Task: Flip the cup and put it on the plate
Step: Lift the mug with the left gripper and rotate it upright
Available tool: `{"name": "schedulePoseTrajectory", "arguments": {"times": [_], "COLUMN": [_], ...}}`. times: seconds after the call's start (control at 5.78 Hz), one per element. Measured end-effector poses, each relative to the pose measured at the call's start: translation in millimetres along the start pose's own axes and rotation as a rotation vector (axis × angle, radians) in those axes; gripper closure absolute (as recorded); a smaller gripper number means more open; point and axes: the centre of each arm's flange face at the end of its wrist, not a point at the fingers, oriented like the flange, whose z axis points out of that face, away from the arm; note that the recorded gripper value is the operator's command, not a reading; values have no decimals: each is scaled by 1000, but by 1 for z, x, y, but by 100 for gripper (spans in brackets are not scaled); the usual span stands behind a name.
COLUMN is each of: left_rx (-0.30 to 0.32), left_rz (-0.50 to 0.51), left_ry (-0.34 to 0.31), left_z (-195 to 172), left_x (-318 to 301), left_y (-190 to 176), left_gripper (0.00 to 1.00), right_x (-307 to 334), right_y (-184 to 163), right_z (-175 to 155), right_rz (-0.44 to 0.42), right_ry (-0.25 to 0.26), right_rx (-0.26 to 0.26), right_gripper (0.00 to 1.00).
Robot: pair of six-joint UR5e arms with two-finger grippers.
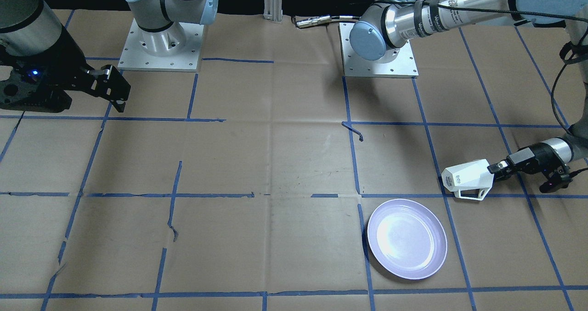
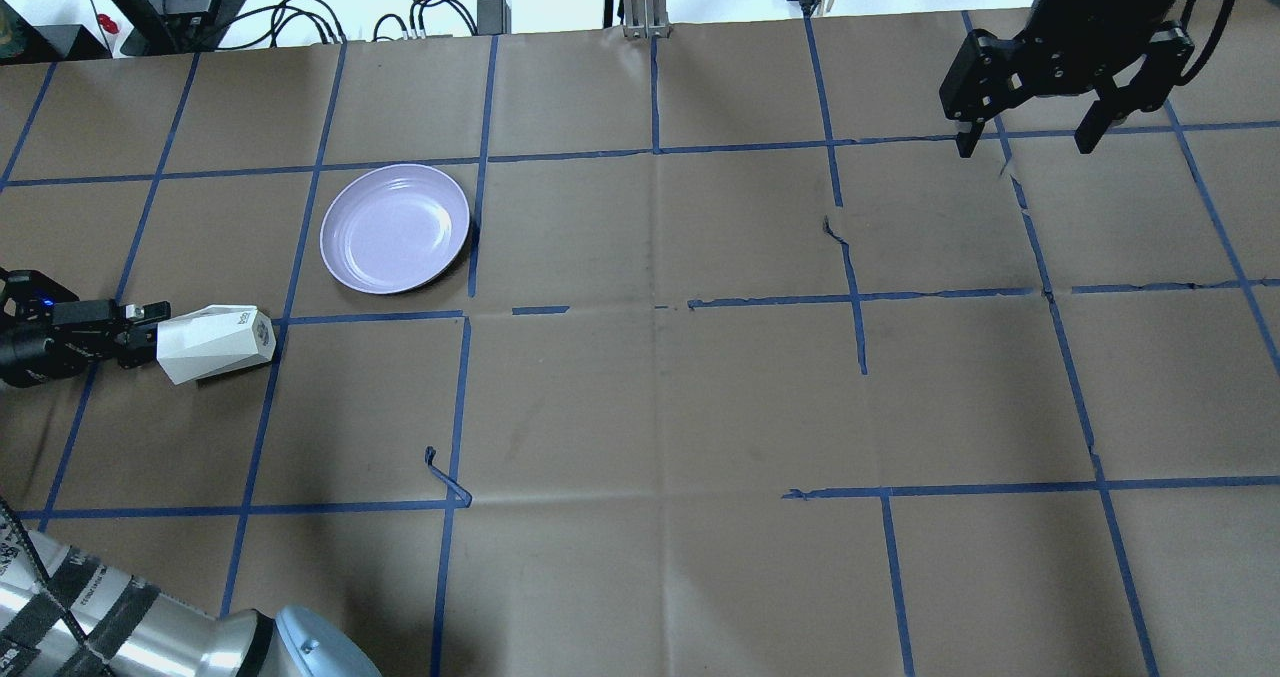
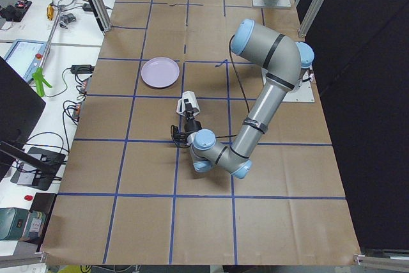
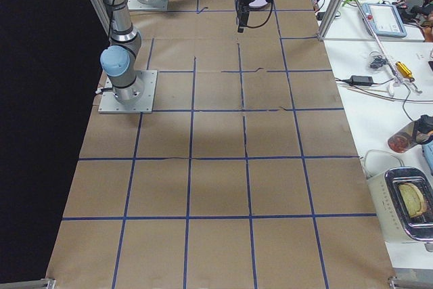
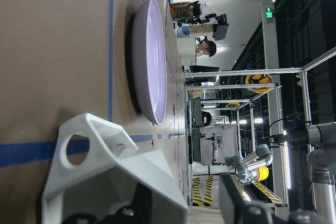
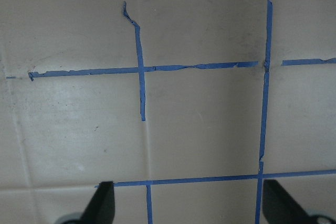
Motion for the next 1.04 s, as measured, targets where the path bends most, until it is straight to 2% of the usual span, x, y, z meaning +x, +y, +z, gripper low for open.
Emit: {"name": "schedulePoseTrajectory", "arguments": {"times": [0.52,0.69,1.04], "left_rx": [4,9,33], "left_rz": [-10,-22,-64], "left_ry": [13,-13,-126], "left_z": [-1,-5,-11], "left_x": [21,62,171], "left_y": [-2,-6,-4], "left_gripper": [100,100,100], "right_x": [0,0,0], "right_y": [0,0,0], "right_z": [0,0,0], "right_rz": [0,0,0], "right_ry": [0,0,0], "right_rx": [0,0,0], "right_gripper": [0,0,0]}}
